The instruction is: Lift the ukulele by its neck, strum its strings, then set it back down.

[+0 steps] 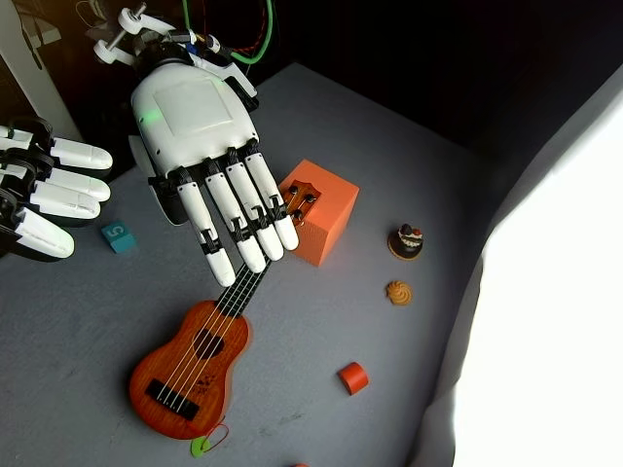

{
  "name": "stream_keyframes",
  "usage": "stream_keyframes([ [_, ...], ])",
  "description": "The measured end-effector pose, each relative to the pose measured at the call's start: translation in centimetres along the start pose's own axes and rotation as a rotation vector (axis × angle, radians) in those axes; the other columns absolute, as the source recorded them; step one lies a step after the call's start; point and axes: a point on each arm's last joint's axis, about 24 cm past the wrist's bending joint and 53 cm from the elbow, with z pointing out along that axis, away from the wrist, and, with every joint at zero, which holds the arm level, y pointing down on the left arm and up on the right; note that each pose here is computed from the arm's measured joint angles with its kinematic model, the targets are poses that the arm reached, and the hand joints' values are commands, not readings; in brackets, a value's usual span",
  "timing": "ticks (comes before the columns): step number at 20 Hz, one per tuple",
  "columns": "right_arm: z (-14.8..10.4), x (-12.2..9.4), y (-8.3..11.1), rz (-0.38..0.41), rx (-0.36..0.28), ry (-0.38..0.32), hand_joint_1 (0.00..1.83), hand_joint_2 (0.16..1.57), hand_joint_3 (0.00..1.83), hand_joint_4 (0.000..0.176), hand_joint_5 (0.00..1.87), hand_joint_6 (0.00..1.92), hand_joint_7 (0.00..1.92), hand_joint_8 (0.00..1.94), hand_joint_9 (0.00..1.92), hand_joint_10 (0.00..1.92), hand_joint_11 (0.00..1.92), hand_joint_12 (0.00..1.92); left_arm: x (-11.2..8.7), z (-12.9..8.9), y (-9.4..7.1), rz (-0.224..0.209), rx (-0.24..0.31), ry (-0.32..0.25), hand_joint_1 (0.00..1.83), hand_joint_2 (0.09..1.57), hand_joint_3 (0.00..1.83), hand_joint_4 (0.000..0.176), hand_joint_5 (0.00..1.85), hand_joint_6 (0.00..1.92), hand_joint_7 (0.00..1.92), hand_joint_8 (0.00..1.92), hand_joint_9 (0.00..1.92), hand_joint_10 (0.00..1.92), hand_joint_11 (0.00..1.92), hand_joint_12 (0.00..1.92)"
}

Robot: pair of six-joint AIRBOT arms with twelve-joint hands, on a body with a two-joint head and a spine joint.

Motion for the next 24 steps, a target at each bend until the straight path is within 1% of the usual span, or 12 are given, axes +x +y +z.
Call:
stream_keyframes([
  [1, -0.1, 0.5, -1.1, -0.007, 0.029, 0.025, 0.29, 1.31, 0.0, 0.0, 0.2, 0.05, 0.32, 0.01, 0.16, 0.27, 0.0, 0.95, 0.5, 0.3, 0.2, 0.006, -0.004, 0.007, 0.91, 1.07, 0.0, 0.0, 0.0, 0.0, 0.0, 0.0, 0.0, 0.0, 0.0, 0.0],
  [2, -0.1, 0.3, -1.9, 0.002, 0.048, 0.018, 0.3, 1.31, 0.0, 0.0, 0.21, 0.06, 0.33, 0.01, 0.17, 0.27, 0.0, 0.96, 0.8, 0.5, 0.3, 0.01, -0.007, 0.012, 0.9, 1.07, 0.0, 0.0, 0.0, 0.0, 0.0, 0.0, 0.0, 0.0, 0.0, 0.0],
  [5, -0.4, -1.6, -3.7, 0.089, 0.098, -0.048, 0.28, 1.31, 0.0, 0.0, 0.22, 0.05, 0.31, 0.0, 0.16, 0.26, 0.0, 0.93, 1.5, 1.5, 0.7, 0.004, -0.023, 0.027, 0.91, 1.08, 0.0, 0.0, 0.0, 0.0, 0.0, 0.0, 0.0, 0.0, 0.0, 0.0],
  [7, -0.3, -1.6, -3.8, 0.105, 0.103, -0.051, 0.28, 1.32, 0.0, 0.0, 0.21, 0.05, 0.31, 0.0, 0.17, 0.26, 0.0, 0.93, 1.3, 2.1, 0.9, 0.006, -0.033, 0.017, 0.9, 1.08, 0.0, 0.0, 0.0, 0.0, 0.0, 0.0, 0.0, 0.0, 0.0, 0.0],
  [9, -0.2, -1.7, -4.0, 0.155, 0.111, -0.064, 0.29, 1.31, 0.0, 0.0, 0.21, 0.04, 0.32, 0.01, 0.18, 0.27, 0.0, 0.94, 1.3, 2.9, 1.3, 0.012, -0.043, 0.012, 0.91, 1.08, 0.0, 0.0, 0.0, 0.0, 0.0, 0.0, 0.0, 0.0, 0.0, 0.0],
  [11, -0.2, -1.8, -4.1, 0.18, 0.115, -0.071, 0.33, 1.3, 0.0, 0.0, 0.23, 0.05, 0.33, 0.01, 0.19, 0.27, 0.0, 1.01, 1.5, 3.6, 1.9, 0.016, -0.054, 0.015, 0.93, 1.09, 0.0, 0.002, 0.0, 0.0, 0.0, 0.0, 0.0, 0.0, 0.0, 0.0],
  [15, -0.1, -1.7, -4.1, 0.185, 0.114, -0.07, 0.29, 1.31, 0.0, 0.0, 0.23, 0.04, 0.32, 0.0, 0.19, 0.25, 0.0, 1.05, 2.0, 4.6, 2.8, 0.043, -0.055, 0.019, 0.92, 1.09, 0.0, 0.003, 0.0, 0.0, 0.0, 0.0, 0.0, 0.0, 0.0, 0.0],
  [16, -0.1, -1.6, -4.0, 0.187, 0.111, -0.07, 0.28, 1.31, 0.0, 0.0, 0.23, 0.04, 0.32, 0.0, 0.2, 0.26, 0.0, 1.05, 2.2, 4.9, 3.1, 0.043, -0.055, 0.023, 0.93, 1.1, 0.0, 0.002, 0.0, 0.0, 0.0, 0.0, 0.0, 0.0, 0.0, 0.0],
  [17, -0.1, -1.6, -4.0, 0.187, 0.11, -0.069, 0.3, 1.31, 0.0, 0.0, 0.24, 0.04, 0.33, 0.0, 0.2, 0.26, 0.0, 1.04, 2.3, 5.1, 3.3, 0.043, -0.056, 0.026, 0.93, 1.09, 0.0, 0.005, 0.0, 0.0, 0.0, 0.0, 0.0, 0.0, 0.0, 0.0],
  [19, -0.1, -1.6, -4.0, 0.189, 0.112, -0.07, 0.31, 1.3, 0.0, 0.0, 0.23, 0.04, 0.33, 0.01, 0.21, 0.26, 0.0, 1.04, 2.5, 5.6, 3.7, 0.047, -0.06, 0.028, 0.91, 1.1, 0.0, 0.0, 0.0, 0.0, 0.0, 0.0, 0.0, 0.0, 0.0, 0.0],
  [22, 0.0, -1.5, -4.0, 0.189, 0.11, -0.069, 0.34, 1.29, 0.0, 0.0, 0.24, 0.03, 0.33, 0.0, 0.21, 0.25, 0.0, 1.08, 2.8, 6.4, 3.8, 0.065, -0.052, 0.028, 0.93, 1.09, 0.0, 0.0, 0.0, 0.0, 0.0, 0.0, 0.0, 0.0, 0.0, 0.0],
  [24, 0.0, -1.5, -4.0, 0.189, 0.111, -0.069, 0.32, 1.3, 0.0, 0.0, 0.23, 0.03, 0.33, 0.0, 0.21, 0.24, 0.0, 1.03, 3.1, 6.9, 4.2, 0.069, -0.055, 0.032, 0.93, 1.09, 0.0, 0.0, 0.0, 0.0, 0.0, 0.0, 0.0, 0.0, 0.0, 0.0],
])
